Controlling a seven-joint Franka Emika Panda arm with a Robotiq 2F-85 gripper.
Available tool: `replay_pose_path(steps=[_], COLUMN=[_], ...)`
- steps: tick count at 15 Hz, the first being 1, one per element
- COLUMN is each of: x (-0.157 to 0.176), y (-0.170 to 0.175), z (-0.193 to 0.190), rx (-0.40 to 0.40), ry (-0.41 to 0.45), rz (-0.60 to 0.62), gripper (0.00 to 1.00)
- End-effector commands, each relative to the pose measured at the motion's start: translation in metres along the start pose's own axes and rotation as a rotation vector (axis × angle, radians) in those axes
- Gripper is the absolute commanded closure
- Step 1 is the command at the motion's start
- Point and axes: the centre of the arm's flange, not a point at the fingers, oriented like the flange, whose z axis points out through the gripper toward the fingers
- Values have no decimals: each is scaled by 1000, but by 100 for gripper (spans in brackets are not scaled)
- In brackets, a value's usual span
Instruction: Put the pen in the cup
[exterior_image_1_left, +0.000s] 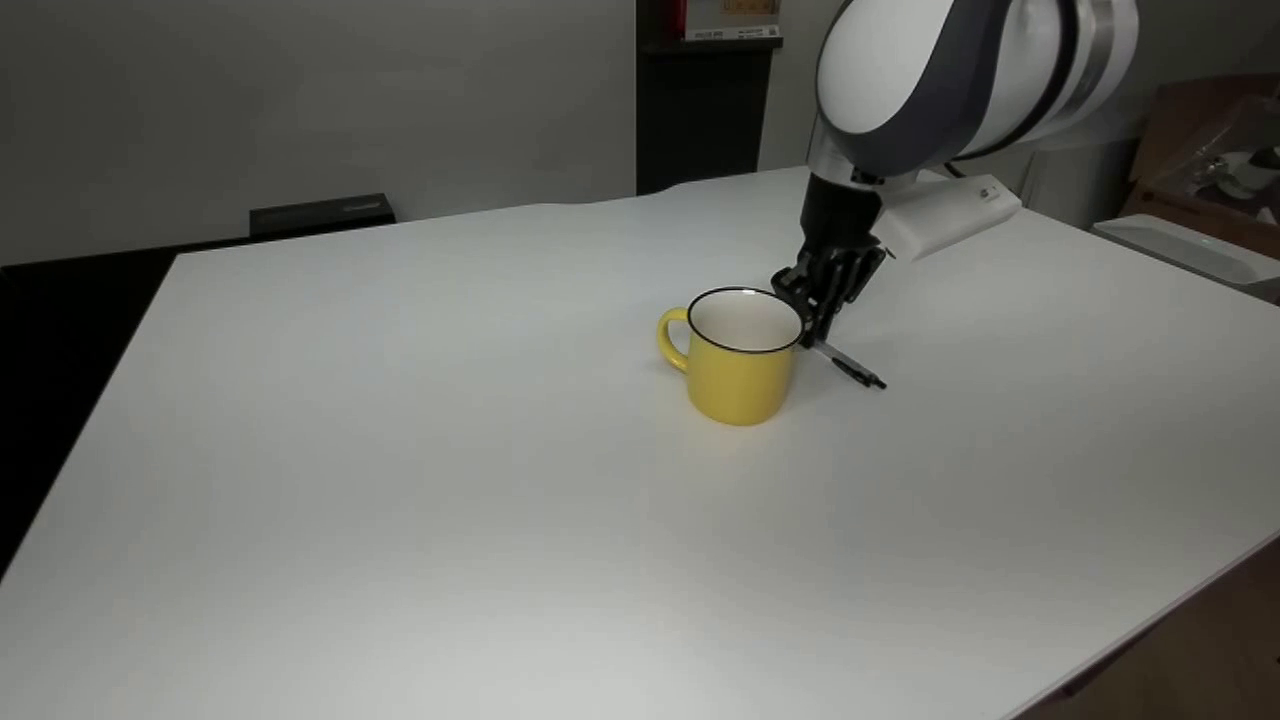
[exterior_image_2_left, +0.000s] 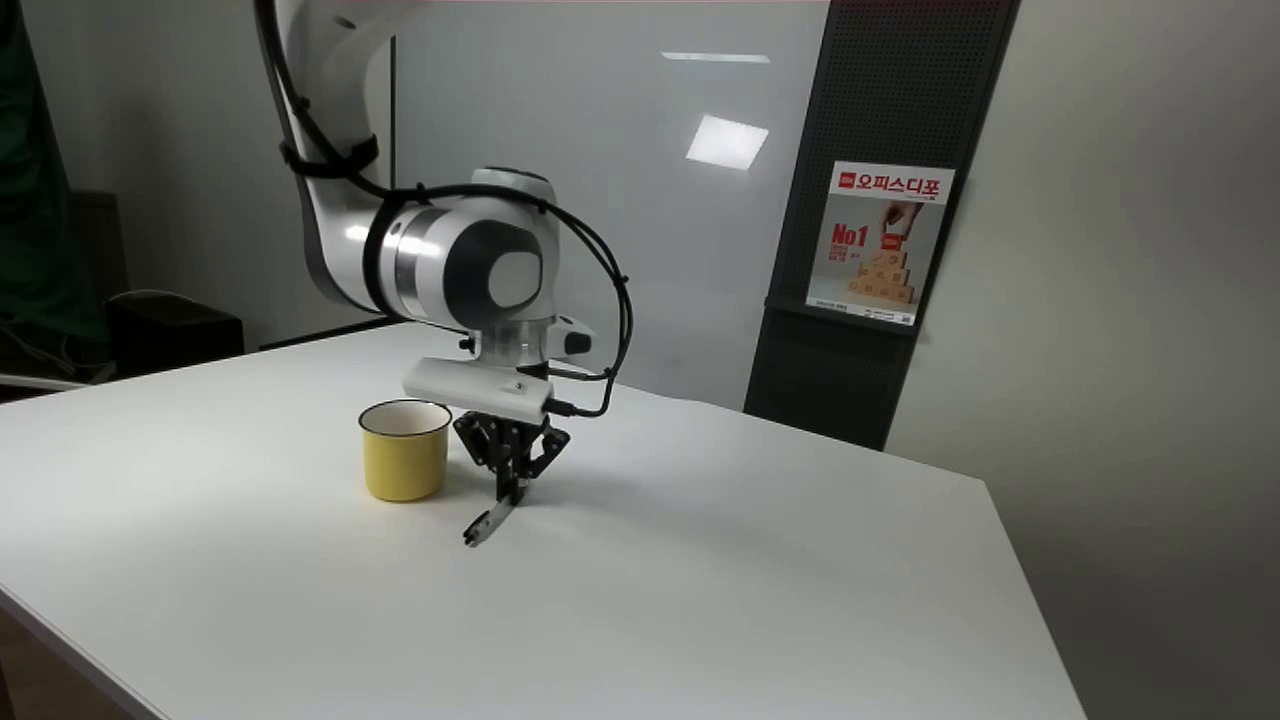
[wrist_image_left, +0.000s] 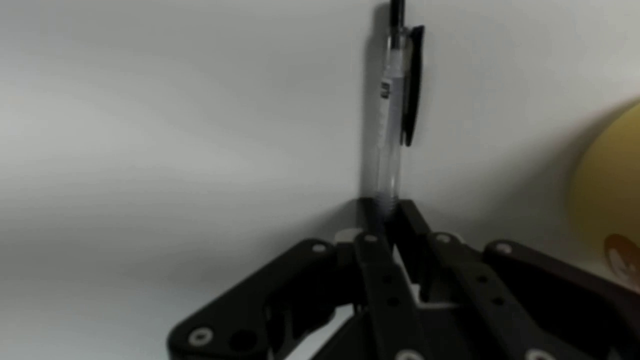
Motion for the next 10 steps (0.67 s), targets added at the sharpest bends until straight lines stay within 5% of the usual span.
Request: replay_pose_path(steps=[1,10], x=[2,16], y=[2,-10], z=[-4,-89], rx=[3,-5], ry=[16,-57], rz=[14,-7], gripper=[99,97])
